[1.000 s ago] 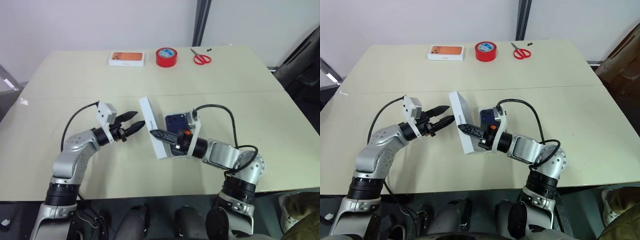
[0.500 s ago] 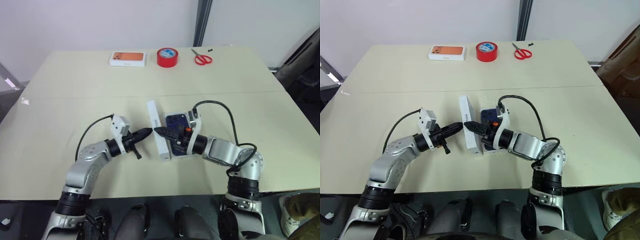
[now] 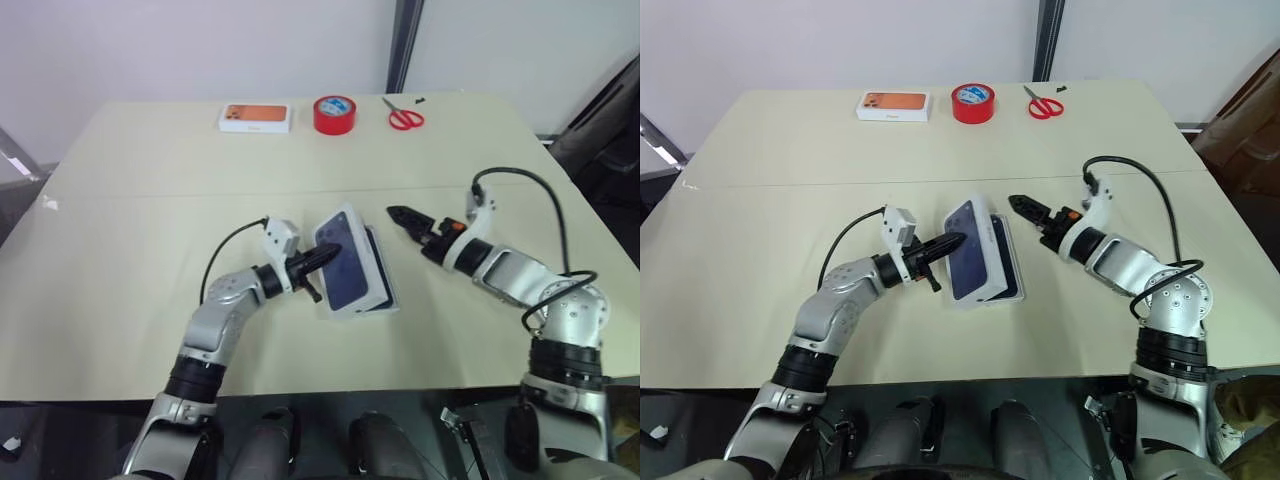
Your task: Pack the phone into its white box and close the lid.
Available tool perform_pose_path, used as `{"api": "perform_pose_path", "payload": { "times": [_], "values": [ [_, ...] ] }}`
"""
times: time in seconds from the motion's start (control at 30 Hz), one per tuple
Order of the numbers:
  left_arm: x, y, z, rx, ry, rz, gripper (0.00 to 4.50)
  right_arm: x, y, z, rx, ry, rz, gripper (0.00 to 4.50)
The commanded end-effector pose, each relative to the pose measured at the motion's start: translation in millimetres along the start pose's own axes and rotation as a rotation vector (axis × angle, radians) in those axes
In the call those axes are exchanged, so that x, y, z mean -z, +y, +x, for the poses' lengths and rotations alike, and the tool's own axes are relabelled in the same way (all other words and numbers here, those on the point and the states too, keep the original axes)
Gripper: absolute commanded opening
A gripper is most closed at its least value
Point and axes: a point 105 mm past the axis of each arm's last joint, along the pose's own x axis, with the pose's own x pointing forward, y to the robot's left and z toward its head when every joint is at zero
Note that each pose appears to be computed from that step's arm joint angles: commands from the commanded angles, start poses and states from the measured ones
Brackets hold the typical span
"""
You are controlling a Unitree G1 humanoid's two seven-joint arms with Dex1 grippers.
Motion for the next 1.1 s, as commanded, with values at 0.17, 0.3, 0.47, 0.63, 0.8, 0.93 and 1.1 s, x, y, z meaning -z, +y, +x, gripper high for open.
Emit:
{"api": "perform_pose_path", "payload": {
  "times": [0.17,0.3,0.47,0.63,0.8,0.93,1.1],
  "values": [
    [-2,17,-34,-0.053,0.072,-0.007,0.00,21,2,-2,0.004,0.090,-0.689,1.55],
    [5,25,-51,-0.086,0.139,-0.083,0.00,34,1,-2,-0.032,0.123,-0.805,0.04],
    [27,26,-53,-0.111,0.223,-0.190,0.00,43,7,2,-0.084,0.143,-0.884,0.04],
    [42,10,-28,-0.056,0.247,-0.258,0.00,46,5,1,-0.091,0.184,-0.976,0.04],
    [39,0,-14,-0.017,0.253,-0.240,0.00,48,10,0,-0.111,0.196,-1.012,0.04],
    [28,0,-10,-0.015,0.216,-0.237,0.00,49,10,0,-0.110,0.208,-1.035,0.04],
    [19,-3,-9,0.002,0.195,-0.227,0.00,52,6,1,-0.102,0.224,-1.050,0.04]
  ]
}}
